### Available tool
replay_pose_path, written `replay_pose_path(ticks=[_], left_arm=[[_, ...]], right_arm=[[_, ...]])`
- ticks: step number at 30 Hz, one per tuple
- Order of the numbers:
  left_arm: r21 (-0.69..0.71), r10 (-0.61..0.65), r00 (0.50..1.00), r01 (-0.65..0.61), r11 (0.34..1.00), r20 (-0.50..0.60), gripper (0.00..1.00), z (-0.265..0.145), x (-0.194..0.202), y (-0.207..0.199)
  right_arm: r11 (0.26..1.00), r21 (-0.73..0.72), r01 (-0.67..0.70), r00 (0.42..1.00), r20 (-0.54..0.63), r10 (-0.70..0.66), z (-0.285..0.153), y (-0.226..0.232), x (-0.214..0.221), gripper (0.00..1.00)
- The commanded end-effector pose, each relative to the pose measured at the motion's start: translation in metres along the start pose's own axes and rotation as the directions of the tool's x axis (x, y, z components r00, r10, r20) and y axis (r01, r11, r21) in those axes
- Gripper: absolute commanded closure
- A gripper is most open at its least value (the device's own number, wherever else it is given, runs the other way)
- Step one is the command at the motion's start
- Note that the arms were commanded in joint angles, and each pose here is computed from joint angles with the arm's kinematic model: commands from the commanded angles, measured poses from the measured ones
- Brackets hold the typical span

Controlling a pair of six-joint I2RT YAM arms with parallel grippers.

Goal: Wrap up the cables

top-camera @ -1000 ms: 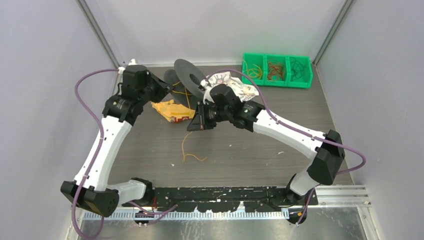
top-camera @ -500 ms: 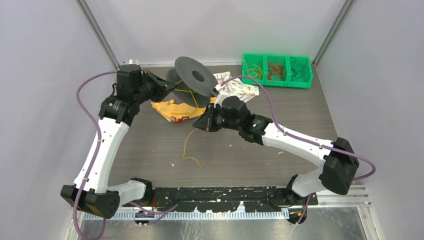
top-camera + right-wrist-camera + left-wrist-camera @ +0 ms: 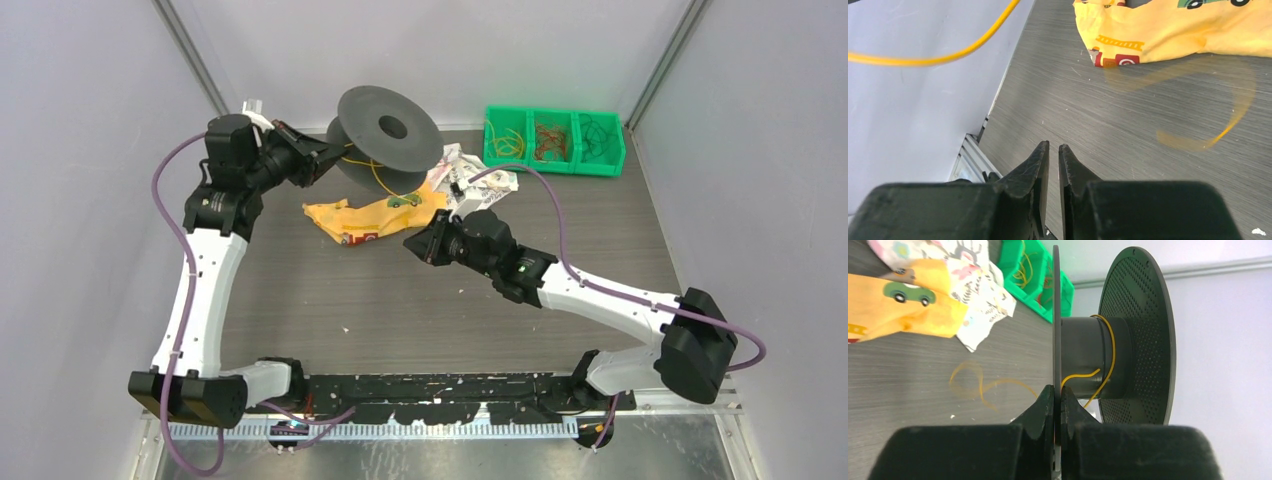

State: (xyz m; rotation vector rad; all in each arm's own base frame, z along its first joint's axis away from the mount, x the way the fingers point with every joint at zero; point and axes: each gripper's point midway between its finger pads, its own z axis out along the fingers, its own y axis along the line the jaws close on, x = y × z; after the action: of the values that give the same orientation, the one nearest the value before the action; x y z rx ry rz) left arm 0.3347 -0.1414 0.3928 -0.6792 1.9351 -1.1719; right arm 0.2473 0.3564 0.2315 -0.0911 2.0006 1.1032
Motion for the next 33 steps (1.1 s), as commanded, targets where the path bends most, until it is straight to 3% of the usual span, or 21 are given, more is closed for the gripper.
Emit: replay_pose_path(ticks=[1,10,20,27,33], left_arm=[[0.236,0.056,0.997,-0.040,0.971,-0.062,0.99,-0.018,0.004,-0.060],[0.259,0.082,0.994,-0.061,0.964,-0.074,0.99,-0.029,0.005,-0.072],[0.276,0.071,0.996,-0.052,0.960,-0.060,1.00,-0.032,0.000,-0.078],[0.282,0.068,0.996,-0.050,0.958,-0.056,1.00,-0.034,0.000,-0.081],[0.291,0.053,0.998,-0.037,0.956,-0.046,0.99,-0.031,-0.003,-0.080]], right_arm=[[1.000,-0.019,0.013,0.994,0.112,-0.011,0.006,0.008,-0.026,0.79],[0.998,-0.004,0.070,0.991,0.118,-0.069,-0.010,-0.004,-0.023,0.52],[0.989,0.091,0.119,0.971,0.198,-0.135,-0.038,-0.031,-0.031,0.41],[0.982,0.182,0.057,0.966,0.240,-0.100,-0.054,-0.051,-0.036,0.25],[0.984,0.157,-0.088,0.973,0.225,0.051,-0.065,-0.051,-0.026,0.23]])
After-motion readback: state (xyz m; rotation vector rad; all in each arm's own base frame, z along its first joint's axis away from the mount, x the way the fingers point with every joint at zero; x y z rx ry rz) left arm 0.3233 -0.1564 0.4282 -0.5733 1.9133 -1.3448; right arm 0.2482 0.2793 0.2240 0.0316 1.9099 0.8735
